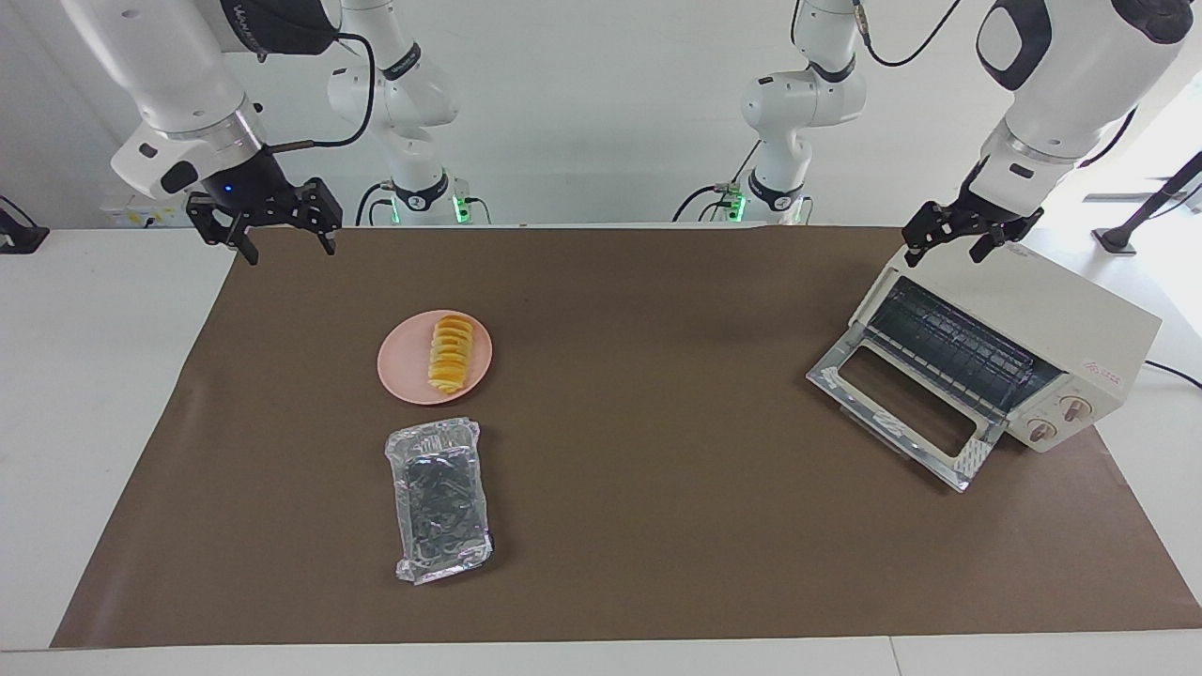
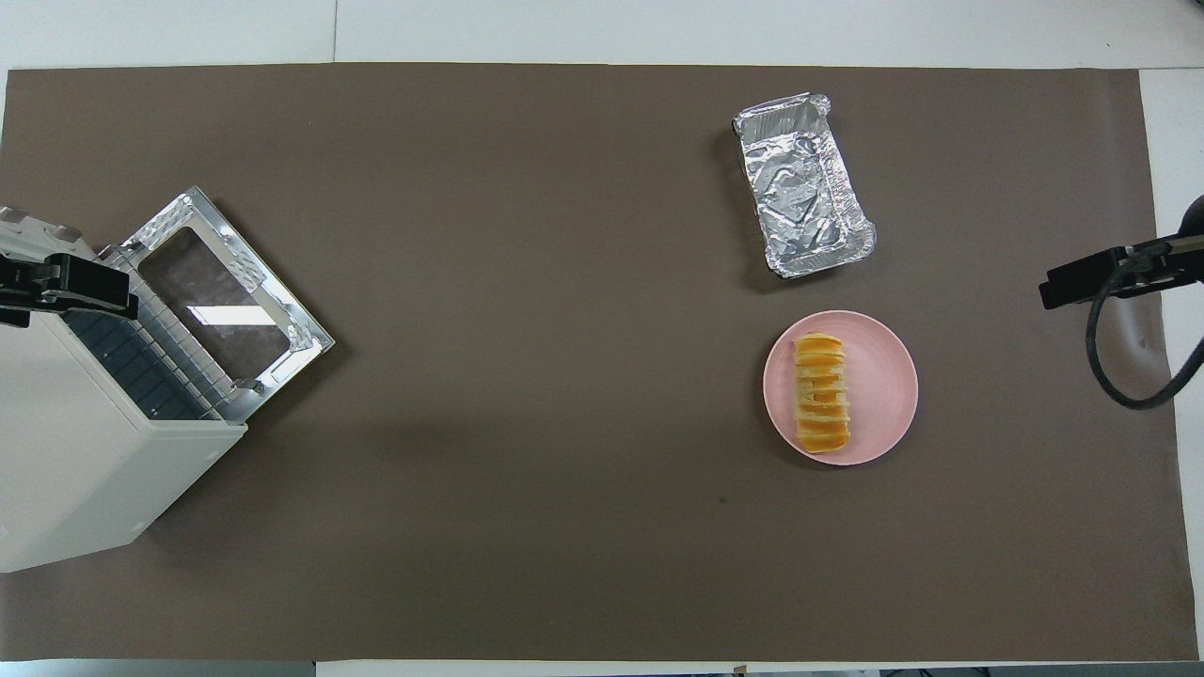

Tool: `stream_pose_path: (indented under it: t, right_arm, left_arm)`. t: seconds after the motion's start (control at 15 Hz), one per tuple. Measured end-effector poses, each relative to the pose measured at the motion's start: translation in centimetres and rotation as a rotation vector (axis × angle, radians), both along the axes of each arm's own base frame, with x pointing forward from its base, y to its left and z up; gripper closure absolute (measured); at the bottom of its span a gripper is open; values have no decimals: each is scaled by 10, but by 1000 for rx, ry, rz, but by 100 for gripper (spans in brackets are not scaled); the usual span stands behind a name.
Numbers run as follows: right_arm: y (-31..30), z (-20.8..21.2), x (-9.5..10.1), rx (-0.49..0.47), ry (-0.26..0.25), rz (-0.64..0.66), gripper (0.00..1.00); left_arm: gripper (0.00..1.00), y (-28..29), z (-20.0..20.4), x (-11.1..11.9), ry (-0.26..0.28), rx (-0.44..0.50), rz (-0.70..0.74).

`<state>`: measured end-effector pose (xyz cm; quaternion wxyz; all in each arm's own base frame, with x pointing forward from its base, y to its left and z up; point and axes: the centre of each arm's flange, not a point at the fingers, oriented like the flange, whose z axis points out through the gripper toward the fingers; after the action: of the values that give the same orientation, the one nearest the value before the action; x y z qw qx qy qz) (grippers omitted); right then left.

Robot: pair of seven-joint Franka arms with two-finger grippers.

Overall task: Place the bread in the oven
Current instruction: 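Move the right gripper toward the bread slices on the pink plate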

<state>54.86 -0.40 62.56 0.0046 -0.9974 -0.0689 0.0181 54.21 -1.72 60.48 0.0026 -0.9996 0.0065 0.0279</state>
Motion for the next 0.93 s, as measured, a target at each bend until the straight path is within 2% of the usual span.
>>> stream_pose_path:
  t: [0.6, 0.8, 0.93]
  right_arm:
    - [2, -2, -1, 0, 9, 4, 0]
    - [16, -20, -7, 1, 45, 14, 0]
    - [35, -44, -17, -5, 42, -15, 0]
  left_arm:
    - [0, 0, 0, 0, 0, 0, 0]
    - [0, 0, 0, 0, 0, 0, 0]
    - [0, 0, 0, 0, 0, 0, 0]
